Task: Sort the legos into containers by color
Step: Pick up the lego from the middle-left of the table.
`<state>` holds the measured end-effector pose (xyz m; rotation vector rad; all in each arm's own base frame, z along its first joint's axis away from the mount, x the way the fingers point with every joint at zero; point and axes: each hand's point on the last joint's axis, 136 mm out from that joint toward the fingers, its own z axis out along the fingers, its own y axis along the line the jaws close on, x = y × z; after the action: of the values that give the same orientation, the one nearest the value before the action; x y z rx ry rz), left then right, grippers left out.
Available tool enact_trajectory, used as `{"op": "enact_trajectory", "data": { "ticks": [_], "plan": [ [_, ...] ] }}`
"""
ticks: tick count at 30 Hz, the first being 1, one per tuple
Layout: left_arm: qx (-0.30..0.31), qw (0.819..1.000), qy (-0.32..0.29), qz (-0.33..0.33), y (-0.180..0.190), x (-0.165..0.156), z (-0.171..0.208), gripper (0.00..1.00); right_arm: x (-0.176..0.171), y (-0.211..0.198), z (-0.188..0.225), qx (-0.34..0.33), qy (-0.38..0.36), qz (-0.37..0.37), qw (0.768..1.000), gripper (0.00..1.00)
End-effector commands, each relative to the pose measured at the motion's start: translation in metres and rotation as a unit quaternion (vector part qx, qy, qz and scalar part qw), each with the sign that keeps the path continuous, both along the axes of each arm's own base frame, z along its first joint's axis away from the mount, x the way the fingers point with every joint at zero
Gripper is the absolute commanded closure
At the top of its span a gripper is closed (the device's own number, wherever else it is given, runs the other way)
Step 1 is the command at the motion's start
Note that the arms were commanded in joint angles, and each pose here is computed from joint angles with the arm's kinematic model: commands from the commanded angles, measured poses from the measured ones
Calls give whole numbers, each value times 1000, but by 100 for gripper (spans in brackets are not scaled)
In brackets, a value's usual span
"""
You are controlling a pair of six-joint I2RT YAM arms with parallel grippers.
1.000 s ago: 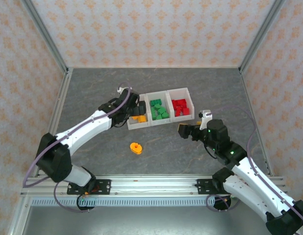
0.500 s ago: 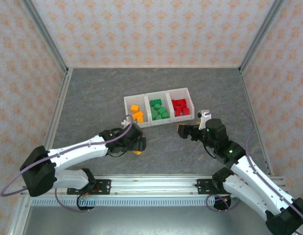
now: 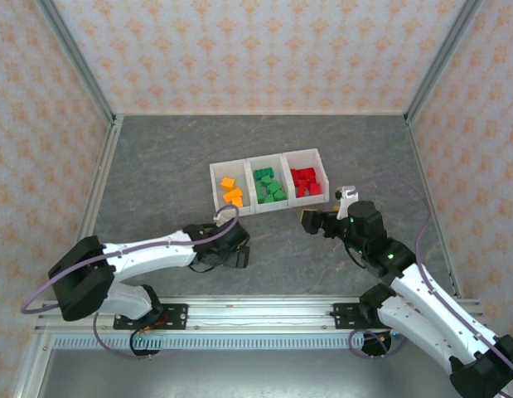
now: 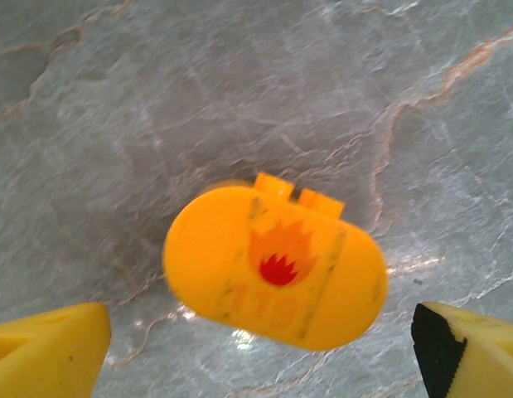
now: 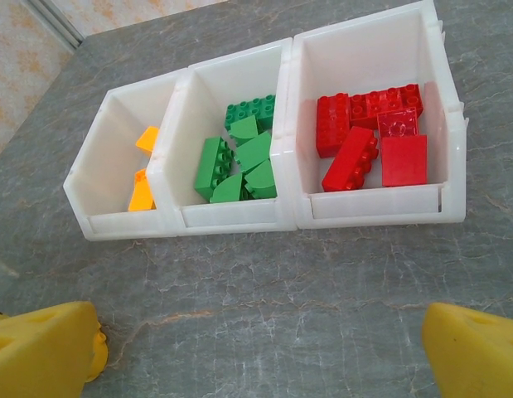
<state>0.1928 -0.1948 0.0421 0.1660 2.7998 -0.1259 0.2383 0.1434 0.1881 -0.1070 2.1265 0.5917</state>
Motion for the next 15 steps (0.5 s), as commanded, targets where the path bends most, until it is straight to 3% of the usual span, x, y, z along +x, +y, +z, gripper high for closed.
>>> {"op": "enact_trajectory", "data": {
  "ticks": [1, 11, 15],
  "plan": [
    [23, 999, -8, -41, -8, 12, 2, 4, 0, -3, 6, 0, -11, -9, 1000, 0],
    [68, 996, 8, -63, -2, 27, -13, 7, 0, -4, 6, -1, -11, -11, 1000, 0],
    [58, 996, 18, -64, 2, 28, -19, 9, 1, -4, 4, -3, -9, -12, 1000, 0]
  ]
}}
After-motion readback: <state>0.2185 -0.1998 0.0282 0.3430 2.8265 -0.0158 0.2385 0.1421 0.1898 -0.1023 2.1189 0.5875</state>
